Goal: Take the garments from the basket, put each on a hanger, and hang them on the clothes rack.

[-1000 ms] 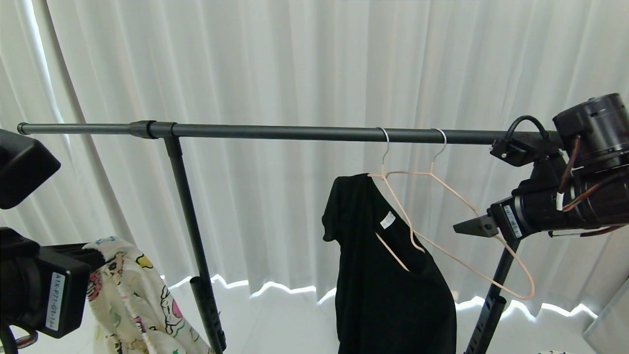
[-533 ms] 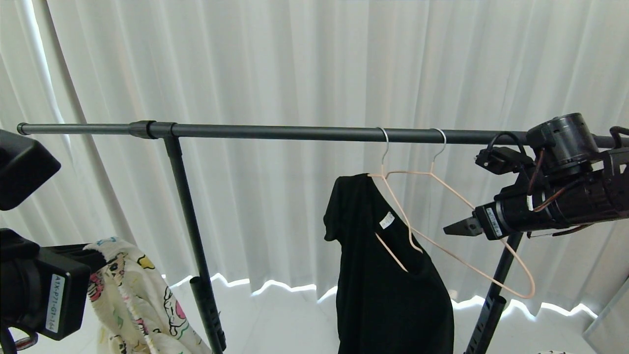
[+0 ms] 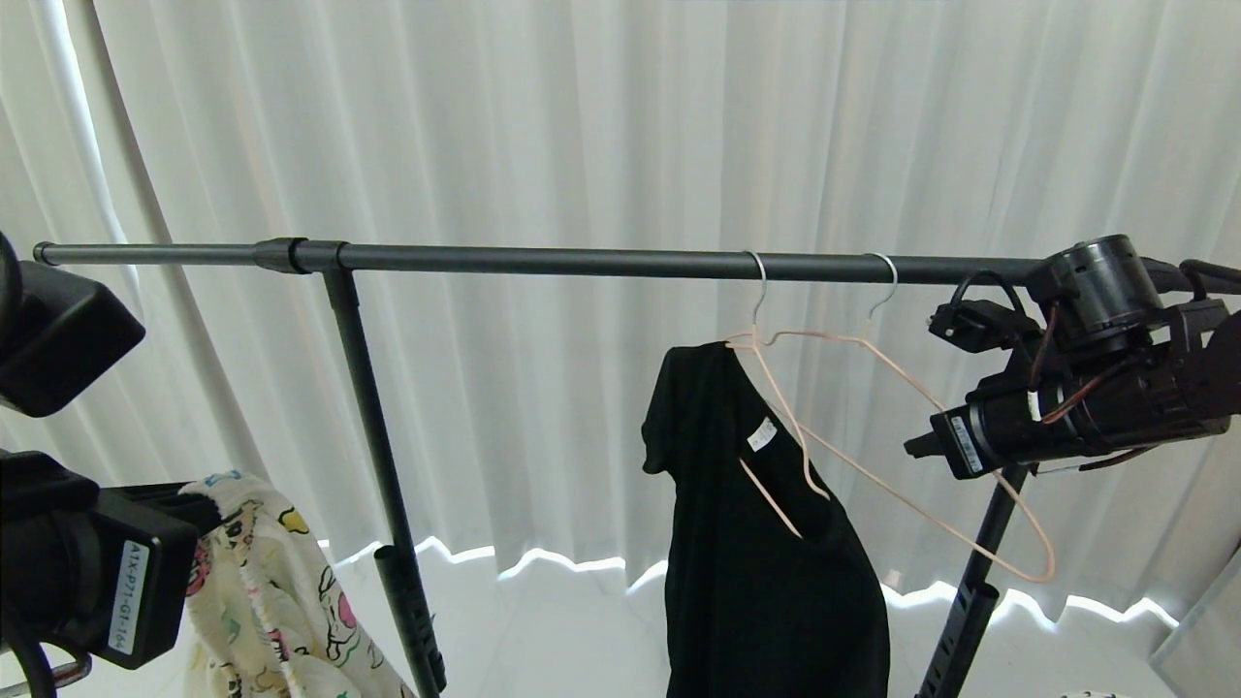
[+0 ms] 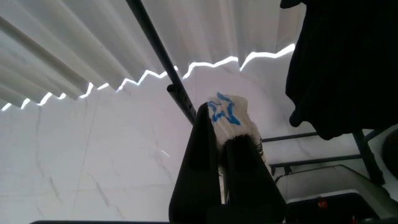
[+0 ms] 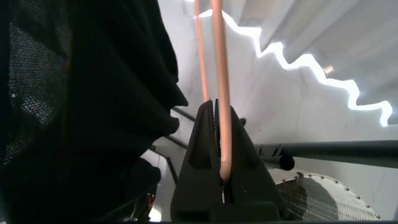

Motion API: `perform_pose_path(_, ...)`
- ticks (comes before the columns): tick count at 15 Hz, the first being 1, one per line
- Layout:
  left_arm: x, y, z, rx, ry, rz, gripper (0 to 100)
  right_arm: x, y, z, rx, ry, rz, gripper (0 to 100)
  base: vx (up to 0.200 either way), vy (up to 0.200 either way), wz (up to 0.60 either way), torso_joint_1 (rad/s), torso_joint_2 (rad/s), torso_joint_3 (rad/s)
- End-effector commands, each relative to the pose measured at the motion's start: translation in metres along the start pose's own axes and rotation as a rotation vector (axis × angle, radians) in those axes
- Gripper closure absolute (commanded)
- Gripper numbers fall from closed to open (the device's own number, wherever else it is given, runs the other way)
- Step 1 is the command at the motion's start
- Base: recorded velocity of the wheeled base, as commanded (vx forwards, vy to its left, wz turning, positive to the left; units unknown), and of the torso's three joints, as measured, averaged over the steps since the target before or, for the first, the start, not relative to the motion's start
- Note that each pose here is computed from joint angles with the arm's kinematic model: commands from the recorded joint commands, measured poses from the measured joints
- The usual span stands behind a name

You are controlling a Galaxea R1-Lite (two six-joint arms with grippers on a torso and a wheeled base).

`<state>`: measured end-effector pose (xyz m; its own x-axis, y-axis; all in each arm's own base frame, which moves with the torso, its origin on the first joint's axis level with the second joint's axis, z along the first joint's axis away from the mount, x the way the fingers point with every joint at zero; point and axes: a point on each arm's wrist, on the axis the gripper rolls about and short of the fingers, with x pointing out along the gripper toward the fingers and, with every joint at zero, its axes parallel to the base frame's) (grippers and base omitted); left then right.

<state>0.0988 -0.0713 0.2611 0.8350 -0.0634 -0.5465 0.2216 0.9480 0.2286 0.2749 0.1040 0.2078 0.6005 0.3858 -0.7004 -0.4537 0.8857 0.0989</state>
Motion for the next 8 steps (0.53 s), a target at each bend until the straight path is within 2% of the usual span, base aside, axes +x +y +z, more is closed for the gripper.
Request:
perform_pose_path(1, 0.001, 0.0, 0.0, 0.001, 0.003, 0.001, 100, -0.006, 0.002, 0.001, -0.005, -0.018, 0.003, 100, 0.0, 0.0, 0.0, 0.0, 0.0, 0.0)
perform_pose_path(4, 0.0, 0.0, 0.0, 0.0, 0.0, 0.001, 100, -0.019, 0.005, 0.003, -0.01, -0.057, 0.015, 100, 0.0, 0.0, 0.0, 0.0, 0.0, 0.0)
perform_pose_path(8, -0.001, 0.001, 0.0, -0.003, -0.005, 0.002, 100, -0.029, 0.007, -0.001, -0.026, -0.183, 0.011, 100, 0.0, 0.0, 0.0, 0.0, 0.0, 0.0)
